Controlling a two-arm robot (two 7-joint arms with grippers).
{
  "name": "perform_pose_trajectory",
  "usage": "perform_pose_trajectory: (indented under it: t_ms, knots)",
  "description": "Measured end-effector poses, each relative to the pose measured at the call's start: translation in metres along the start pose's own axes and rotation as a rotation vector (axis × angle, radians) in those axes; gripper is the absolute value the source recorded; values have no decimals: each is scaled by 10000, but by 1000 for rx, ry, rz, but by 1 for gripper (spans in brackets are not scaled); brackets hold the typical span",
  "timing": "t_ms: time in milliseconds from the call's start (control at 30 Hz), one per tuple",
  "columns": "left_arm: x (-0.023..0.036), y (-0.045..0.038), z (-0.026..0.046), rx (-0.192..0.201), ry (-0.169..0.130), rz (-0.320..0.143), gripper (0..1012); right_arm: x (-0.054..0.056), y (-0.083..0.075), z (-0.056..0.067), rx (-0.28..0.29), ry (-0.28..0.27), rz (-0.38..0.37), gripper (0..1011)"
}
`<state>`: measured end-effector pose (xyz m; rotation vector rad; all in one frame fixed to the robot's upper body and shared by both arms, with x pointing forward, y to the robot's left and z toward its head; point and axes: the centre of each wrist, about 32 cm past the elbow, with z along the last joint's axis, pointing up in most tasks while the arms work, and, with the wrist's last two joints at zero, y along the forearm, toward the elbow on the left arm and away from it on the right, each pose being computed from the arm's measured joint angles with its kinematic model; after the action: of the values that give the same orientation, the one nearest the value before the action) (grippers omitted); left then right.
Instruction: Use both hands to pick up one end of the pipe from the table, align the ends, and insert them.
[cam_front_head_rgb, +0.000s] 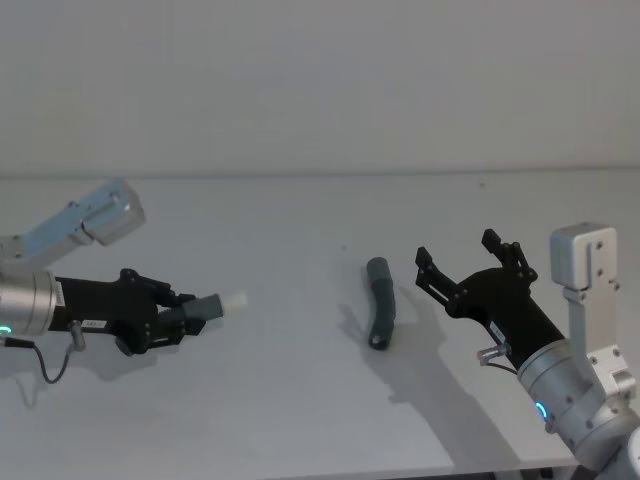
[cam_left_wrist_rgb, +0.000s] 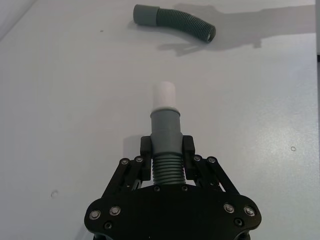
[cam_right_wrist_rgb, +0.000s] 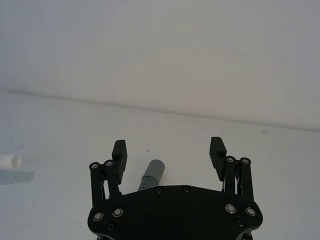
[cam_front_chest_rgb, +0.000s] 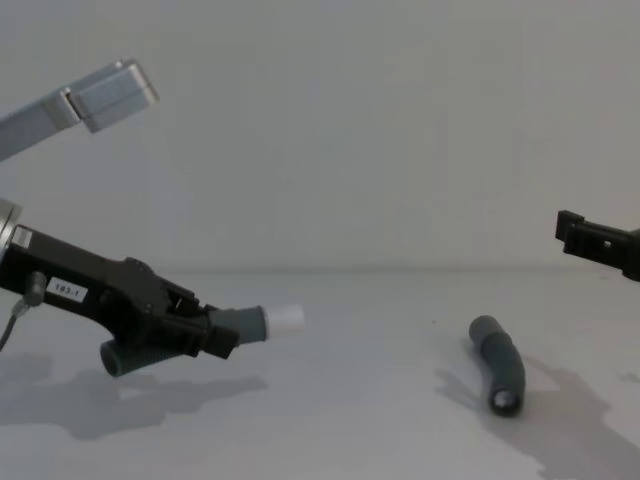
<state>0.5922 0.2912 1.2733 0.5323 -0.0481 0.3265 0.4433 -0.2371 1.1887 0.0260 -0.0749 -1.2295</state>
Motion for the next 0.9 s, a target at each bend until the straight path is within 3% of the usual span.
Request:
perform_pose_trajectory:
  t_ms: [400, 900]
  knots:
    - [53, -21, 129, -7, -58, -37, 321, 0, 0, 0, 0, 0, 0, 1003]
    - [125, -81, 194, -10, -91, -76, 321, 0, 0, 0, 0, 0, 0, 1002]
